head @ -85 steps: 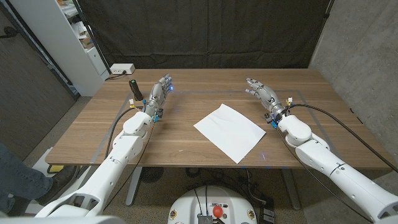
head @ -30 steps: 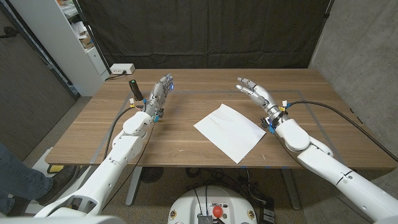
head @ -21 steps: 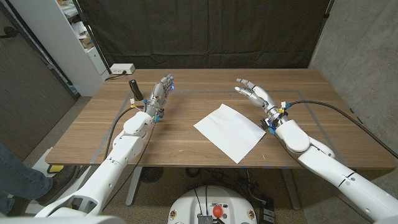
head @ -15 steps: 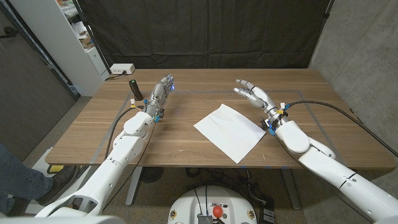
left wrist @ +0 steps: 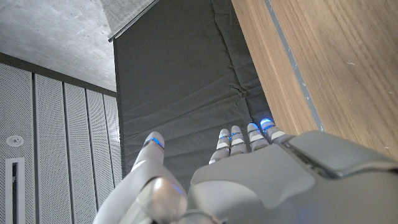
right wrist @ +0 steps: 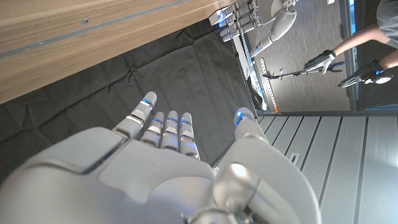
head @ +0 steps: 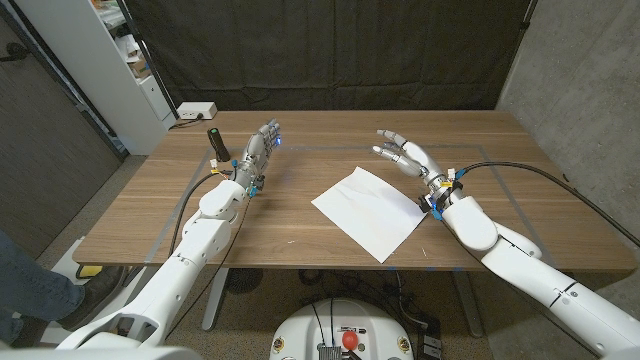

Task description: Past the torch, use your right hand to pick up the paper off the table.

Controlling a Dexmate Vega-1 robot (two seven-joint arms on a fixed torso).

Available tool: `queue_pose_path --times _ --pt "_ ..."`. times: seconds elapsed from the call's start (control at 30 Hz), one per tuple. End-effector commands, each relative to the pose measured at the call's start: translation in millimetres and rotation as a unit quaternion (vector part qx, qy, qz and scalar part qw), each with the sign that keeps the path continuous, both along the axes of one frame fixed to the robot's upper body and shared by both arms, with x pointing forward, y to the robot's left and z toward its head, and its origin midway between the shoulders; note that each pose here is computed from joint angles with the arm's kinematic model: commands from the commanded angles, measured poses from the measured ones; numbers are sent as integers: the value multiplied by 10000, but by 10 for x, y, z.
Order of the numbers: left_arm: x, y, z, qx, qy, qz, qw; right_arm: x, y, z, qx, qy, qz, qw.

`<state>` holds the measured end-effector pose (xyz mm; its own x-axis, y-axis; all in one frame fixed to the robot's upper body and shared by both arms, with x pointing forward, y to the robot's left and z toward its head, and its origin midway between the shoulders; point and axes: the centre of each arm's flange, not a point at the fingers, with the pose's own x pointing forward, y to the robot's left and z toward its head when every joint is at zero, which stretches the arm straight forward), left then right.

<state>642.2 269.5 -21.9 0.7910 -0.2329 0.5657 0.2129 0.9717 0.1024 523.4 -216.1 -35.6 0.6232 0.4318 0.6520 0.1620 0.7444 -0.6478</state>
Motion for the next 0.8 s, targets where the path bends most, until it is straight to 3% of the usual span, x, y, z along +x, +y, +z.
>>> queue_pose_path --times 0.03,0.8 --pt "6 -24 5 34 -2 -37 10000 -76 45 -12 -390 -229 -297 9985" --pt "59 -30 49 57 31 -30 10000 -114 132 31 -1034 -430 -699 9912"
